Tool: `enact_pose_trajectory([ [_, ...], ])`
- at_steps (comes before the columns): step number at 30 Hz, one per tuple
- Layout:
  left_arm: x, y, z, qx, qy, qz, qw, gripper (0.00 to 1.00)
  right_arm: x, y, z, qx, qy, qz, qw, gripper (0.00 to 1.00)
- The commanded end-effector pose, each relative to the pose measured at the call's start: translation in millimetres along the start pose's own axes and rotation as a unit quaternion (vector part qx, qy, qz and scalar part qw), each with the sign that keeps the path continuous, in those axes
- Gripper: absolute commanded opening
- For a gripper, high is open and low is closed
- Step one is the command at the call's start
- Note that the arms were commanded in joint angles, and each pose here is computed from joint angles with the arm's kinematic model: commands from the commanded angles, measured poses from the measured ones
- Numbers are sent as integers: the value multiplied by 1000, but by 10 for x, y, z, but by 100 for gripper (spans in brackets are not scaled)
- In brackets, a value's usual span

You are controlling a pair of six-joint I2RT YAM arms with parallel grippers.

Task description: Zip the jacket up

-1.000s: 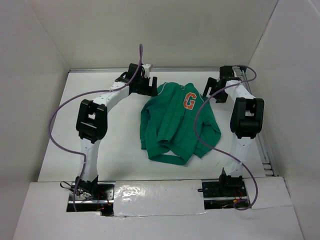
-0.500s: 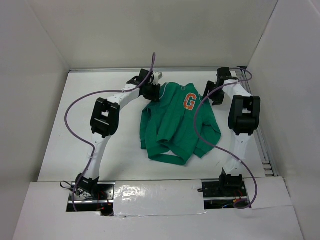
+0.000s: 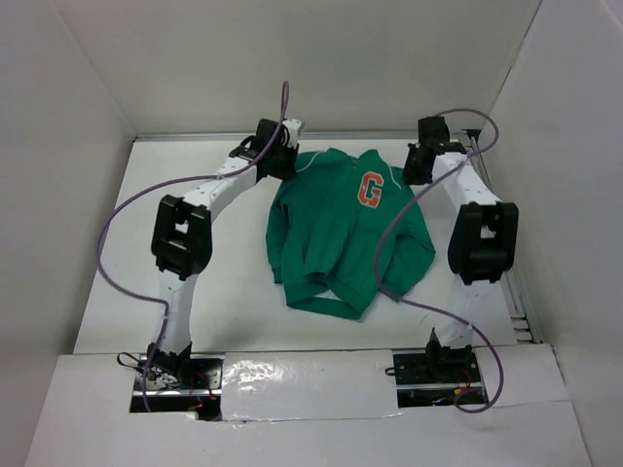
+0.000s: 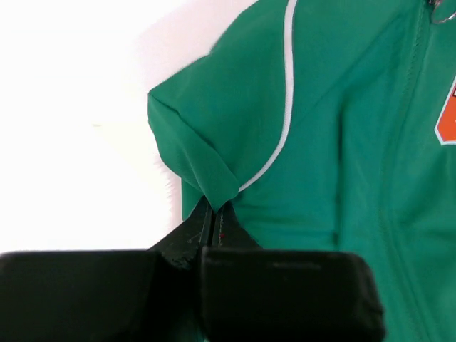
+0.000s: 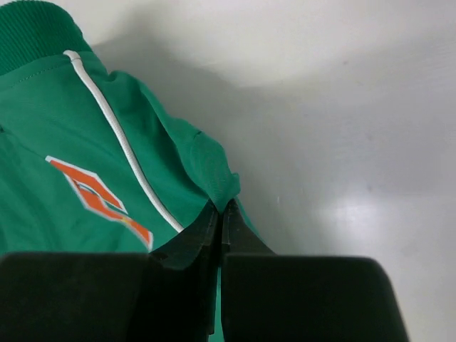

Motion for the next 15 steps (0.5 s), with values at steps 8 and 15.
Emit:
enact_pose_trajectory([
  [8,-1066,2651,-673,-67,-122,-366,920,0,-239,2900,79,102,13,-347,932,0],
  [15,-800,4607,-1112,14,-142,-511,848,0,210,4523,-22,33,-14,-503,864,0],
])
Point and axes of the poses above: each gripper's point midway between its finger pads, its own y axis back along the fingers, its own z axis along the line the jaws close on, x = y × z, the point moved 5 cm from there along y, back along the fingers, and after that the axes turned 14 degrees about y, right-handed, at the moved point
